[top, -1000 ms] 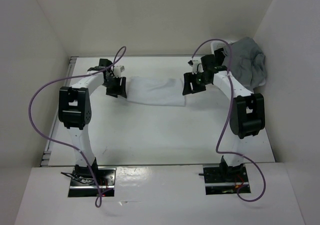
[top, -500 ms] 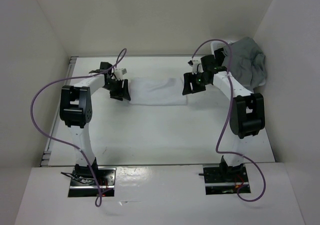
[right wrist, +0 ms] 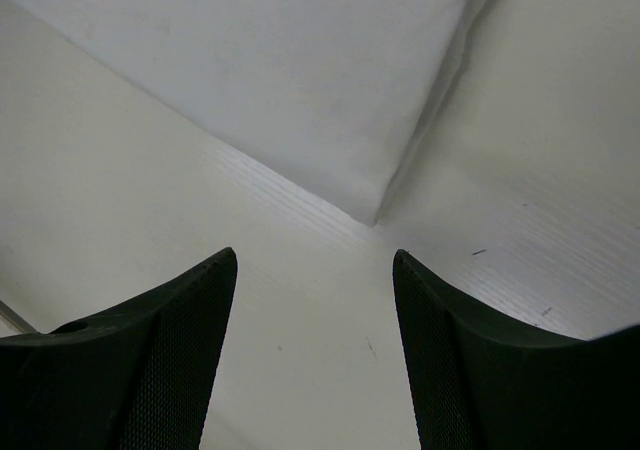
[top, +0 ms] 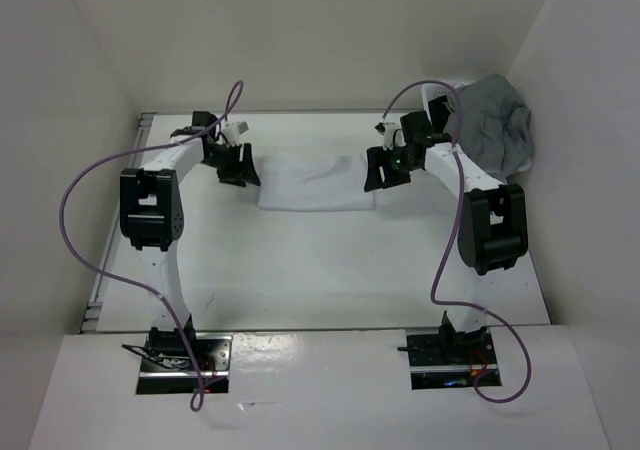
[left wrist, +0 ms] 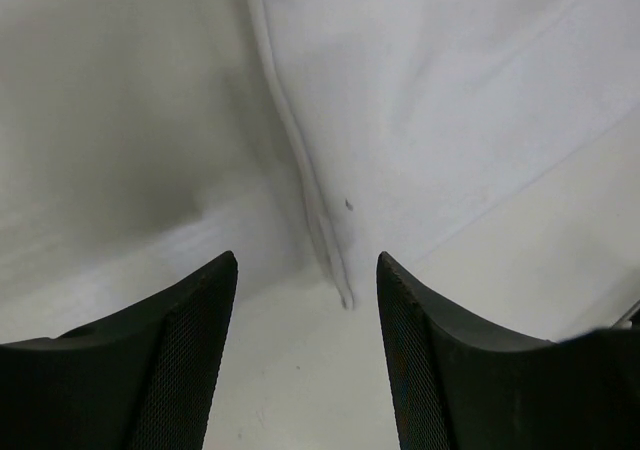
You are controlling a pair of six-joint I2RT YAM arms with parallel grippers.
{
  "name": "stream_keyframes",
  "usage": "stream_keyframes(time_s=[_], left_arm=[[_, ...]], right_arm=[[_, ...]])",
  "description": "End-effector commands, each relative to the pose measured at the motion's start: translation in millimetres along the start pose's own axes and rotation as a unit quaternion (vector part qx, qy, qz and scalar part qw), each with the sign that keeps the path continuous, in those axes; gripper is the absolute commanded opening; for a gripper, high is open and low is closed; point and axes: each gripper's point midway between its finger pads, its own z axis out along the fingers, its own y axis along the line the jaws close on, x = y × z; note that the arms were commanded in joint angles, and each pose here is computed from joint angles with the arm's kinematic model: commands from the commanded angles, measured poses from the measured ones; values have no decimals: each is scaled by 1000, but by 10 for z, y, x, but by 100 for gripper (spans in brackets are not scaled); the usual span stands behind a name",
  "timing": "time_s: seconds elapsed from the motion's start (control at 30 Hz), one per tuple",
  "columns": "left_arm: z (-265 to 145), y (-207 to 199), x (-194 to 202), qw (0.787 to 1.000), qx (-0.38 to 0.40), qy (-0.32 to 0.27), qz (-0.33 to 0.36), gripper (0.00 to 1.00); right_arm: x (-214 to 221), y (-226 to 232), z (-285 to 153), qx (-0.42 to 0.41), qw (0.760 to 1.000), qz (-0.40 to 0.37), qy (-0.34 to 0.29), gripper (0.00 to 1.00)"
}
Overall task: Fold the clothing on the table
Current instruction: Fold the skirt
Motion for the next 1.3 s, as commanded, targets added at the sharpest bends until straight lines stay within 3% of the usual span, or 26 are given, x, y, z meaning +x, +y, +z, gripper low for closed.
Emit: stream_keyframes(time_s=[0.0,0.13,0.6,0.9,1.17,1.27], left_arm=[[29,16,-467,999,13,-44,17,65],[161,93,-769,998,18,-61,24,65],[637,258,-1016,998,-5,-51,38,64],[872,131,-685,999,16,23,42,61],[670,178,-466,998,-25,24,58,60],[687,210,-449,997,-30,25,62,52]], right_arm=[[-46,27,42,-11,1000,-16,-12,69],[-46,43,42,-15,1000,-16,-12,69],[-31,195,40,-63,998,-26,-7,69],[-51,208,11,-63,998,-29,-11,69],[-90,251,-49,-67,997,-33,-20,69],[-113,266,-83,-67,997,-36,-24,69]])
